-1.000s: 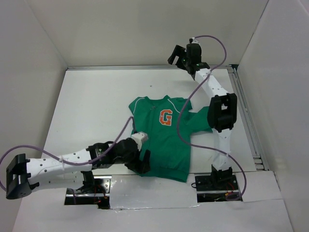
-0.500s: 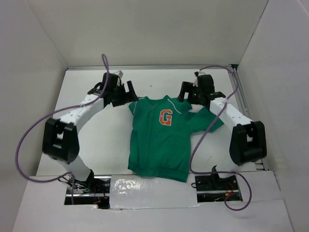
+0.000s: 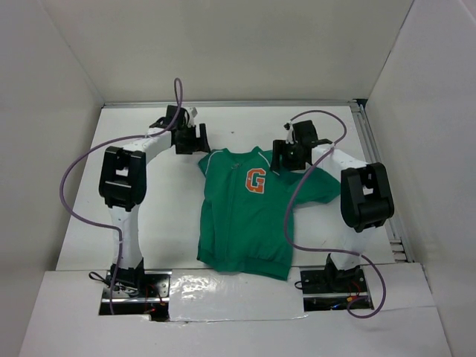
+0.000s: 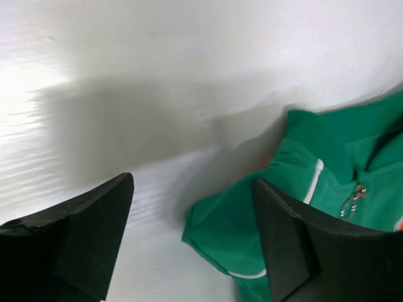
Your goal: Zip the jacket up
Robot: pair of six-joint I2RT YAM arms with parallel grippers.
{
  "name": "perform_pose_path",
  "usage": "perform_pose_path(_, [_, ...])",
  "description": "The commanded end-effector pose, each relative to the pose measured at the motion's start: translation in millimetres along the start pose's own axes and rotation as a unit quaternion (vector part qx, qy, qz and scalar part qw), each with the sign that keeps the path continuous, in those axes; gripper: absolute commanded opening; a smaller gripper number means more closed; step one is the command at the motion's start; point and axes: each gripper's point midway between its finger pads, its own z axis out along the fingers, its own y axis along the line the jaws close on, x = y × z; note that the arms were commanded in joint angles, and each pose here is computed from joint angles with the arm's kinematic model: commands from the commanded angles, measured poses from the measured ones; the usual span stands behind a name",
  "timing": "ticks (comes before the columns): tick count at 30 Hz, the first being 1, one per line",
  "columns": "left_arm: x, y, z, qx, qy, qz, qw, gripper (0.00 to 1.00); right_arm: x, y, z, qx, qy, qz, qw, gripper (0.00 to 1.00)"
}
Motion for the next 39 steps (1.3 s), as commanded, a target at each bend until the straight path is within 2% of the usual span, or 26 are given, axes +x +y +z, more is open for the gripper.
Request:
perform_pose_path(1, [29,-35,15,0.028,0.042,0.049,0.998,0.86,-19,8,-1,-0.008,-0.019,-0.008,1.000,0.72])
perform_pose_path(3, [39,-47,17,0.053,0.048,0.057,0.996,0.78,-22,5,-3,0.005,-0.027,-0.006,1.000,0.65])
perform_pose_path(5, [51,-51,14,0.070,0.058,0.051,0.994,0.60,-27,-1,-4,0.025,-0.037,0.003,0.999,0.44])
perform_pose_path(6, [54,-55,11,0.085,0.060,0.044,0.994,0.25,-32,-4,-5,0.037,-0.043,0.004,0.998,0.18])
perform_pose_path(7, [53,-57,10,0.090,0.061,0.040,0.993,0.07,-32,-8,-6,0.044,-0.042,0.006,0.998,0.06])
perform_pose_path(8, [51,-55,8,0.094,0.060,0.032,0.993,0.00,-35,-13,-6,0.063,-0.046,0.014,0.997,0.00])
perform_pose_path(11, [40,-46,4,0.077,0.046,0.007,0.996,0.00,-52,-18,-12,0.084,-0.075,0.012,0.994,0.00])
perform_pose_path(17, [-38,-4,-12,-0.006,-0.039,-0.036,0.999,0.00,-108,-45,-23,0.162,-0.151,0.019,0.975,0.00])
perform_pose_path(19, [-49,14,-17,-0.029,-0.036,-0.059,0.997,0.00,-116,-51,-19,0.176,-0.160,0.014,0.971,0.00])
perform_pose_path(20, [-64,13,-21,-0.026,-0.047,-0.055,0.997,0.00,-126,-49,-23,0.184,-0.175,0.010,0.967,0.00])
perform_pose_path(21, [-64,11,-27,-0.020,-0.036,-0.059,0.997,0.00,-133,-47,-32,0.188,-0.188,0.012,0.964,0.00])
perform_pose_path(25, [-83,-20,-59,-0.002,-0.087,-0.015,0.996,0.00,-158,-22,-73,0.179,-0.248,0.005,0.952,0.00])
perform_pose_path(28, [-87,-46,-104,-0.024,-0.121,-0.010,0.992,0.00,-172,0,-137,0.187,-0.335,0.012,0.924,0.00])
perform_pose_path(29, [-94,-56,-137,-0.033,-0.155,-0.022,0.987,0.00,-165,11,-172,0.187,-0.371,0.010,0.910,0.00])
perform_pose_path(30, [-96,-66,-154,-0.043,-0.175,-0.028,0.983,0.00,-165,15,-192,0.185,-0.391,0.013,0.902,0.00])
perform_pose_path(31, [-101,-71,-196,-0.059,-0.208,-0.053,0.975,0.00,-158,17,-206,0.190,-0.394,0.017,0.899,0.00])
perform_pose_path(32, [-101,-76,-219,-0.066,-0.222,-0.069,0.970,0.00,-158,23,-249,0.182,-0.429,0.038,0.884,0.00])
perform_pose_path(33, [-98,-87,-237,-0.065,-0.230,-0.073,0.968,0.00,-154,27,-269,0.181,-0.441,0.038,0.878,0.00])
perform_pose_path(34, [-98,-90,-279,-0.080,-0.262,-0.099,0.957,0.00,-148,27,-283,0.183,-0.445,0.039,0.876,0.00])
perform_pose_path(35, [-96,-96,-298,-0.086,-0.277,-0.105,0.951,0.00,-144,30,-302,0.182,-0.457,0.035,0.870,0.00])
perform_pose_path(36, [-88,-113,-313,-0.079,-0.283,-0.093,0.951,0.00,-138,37,-332,0.162,-0.480,0.029,0.862,0.00])
perform_pose_path(37, [-85,-127,-345,-0.065,-0.306,-0.103,0.944,0.00,-130,47,-343,0.146,-0.482,0.021,0.864,0.00])
perform_pose_path(38, [-77,-128,-359,-0.082,-0.314,-0.098,0.941,0.00,-122,53,-371,0.127,-0.504,0.014,0.854,0.00])
perform_pose_path(39, [-67,-152,-370,-0.054,-0.316,-0.073,0.944,0.00,-117,60,-382,0.109,-0.510,0.010,0.853,0.00])
